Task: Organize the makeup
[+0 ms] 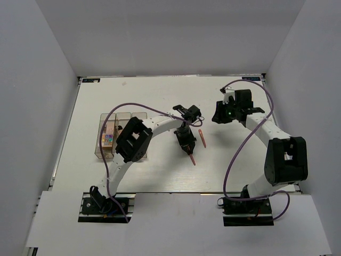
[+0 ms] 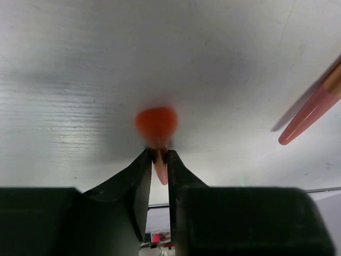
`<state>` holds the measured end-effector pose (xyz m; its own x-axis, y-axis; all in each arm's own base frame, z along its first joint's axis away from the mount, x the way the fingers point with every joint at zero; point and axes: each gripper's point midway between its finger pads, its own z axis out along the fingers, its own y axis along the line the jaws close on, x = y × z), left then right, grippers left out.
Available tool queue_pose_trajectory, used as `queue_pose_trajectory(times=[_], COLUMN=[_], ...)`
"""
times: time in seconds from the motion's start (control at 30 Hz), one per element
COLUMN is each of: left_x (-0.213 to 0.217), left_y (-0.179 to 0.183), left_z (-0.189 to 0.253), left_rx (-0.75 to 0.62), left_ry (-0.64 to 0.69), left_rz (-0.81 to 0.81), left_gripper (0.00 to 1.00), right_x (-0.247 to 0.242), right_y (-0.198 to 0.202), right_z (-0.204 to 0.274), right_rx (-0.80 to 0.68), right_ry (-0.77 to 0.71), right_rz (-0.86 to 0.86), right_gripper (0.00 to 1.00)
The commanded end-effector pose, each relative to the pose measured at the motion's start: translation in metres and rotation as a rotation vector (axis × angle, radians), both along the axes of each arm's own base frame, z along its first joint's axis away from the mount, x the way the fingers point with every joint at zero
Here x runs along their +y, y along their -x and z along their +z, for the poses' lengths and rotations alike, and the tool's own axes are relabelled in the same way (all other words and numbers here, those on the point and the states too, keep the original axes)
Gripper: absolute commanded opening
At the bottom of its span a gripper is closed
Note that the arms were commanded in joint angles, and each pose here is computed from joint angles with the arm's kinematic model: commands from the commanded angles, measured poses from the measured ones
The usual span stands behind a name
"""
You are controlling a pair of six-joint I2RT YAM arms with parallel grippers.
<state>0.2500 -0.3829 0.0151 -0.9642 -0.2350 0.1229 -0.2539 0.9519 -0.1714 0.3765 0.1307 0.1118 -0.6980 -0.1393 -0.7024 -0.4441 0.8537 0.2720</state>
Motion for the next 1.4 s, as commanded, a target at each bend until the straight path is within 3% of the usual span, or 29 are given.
queue_pose_trajectory(times=[0.0,0.17,0.27,0.5,0.57,0.7,0.97,1.17,1.23,1.37], left_x=[0.015,0.027,0.039,0.083,0.111,0.166,0.221,0.258,0.265,0.272], left_y=[0.008,0.001,-0.027,-0.089,-0.099,-0.106,-0.118,-0.118,-0.115,-0.114], left_z=[-0.035,-0.032,-0.013,0.11,0.122,0.136,0.149,0.13,0.124,0.115], left_rx=[0.03,-0.044,-0.178,-0.6,-0.644,-0.646,-0.666,-0.604,-0.586,-0.561], left_ry=[-0.087,-0.119,-0.179,-0.217,-0.277,-0.412,-0.466,-0.531,-0.542,-0.545], left_rz=[-0.025,-0.07,-0.098,-0.113,-0.084,-0.027,-0.003,0.029,0.03,0.04], left_gripper=[0.28,0.14,0.08,0.01,0.0,0.0,0.0,0.0,0.06,0.35], right_x=[0.0,0.002,0.004,0.012,0.014,0.029,0.048,0.058,0.058,0.06], right_y=[-0.001,-0.001,-0.001,0.005,0.005,0.018,0.038,0.052,0.051,0.046], right_z=[0.015,0.015,0.016,0.015,0.015,0.018,0.009,-0.001,-0.01,-0.024], right_rx=[-0.054,-0.051,-0.048,-0.032,-0.03,-0.011,0.051,0.069,0.077,0.107], right_ry=[-0.027,-0.034,-0.041,-0.071,-0.082,-0.124,-0.168,-0.142,-0.105,-0.032], right_rz=[0.0,0.007,0.017,0.062,0.077,0.195,0.344,0.434,0.425,0.401], right_gripper=[0.35,0.36,0.36,0.36,0.36,0.38,0.45,0.57,0.58,0.58])
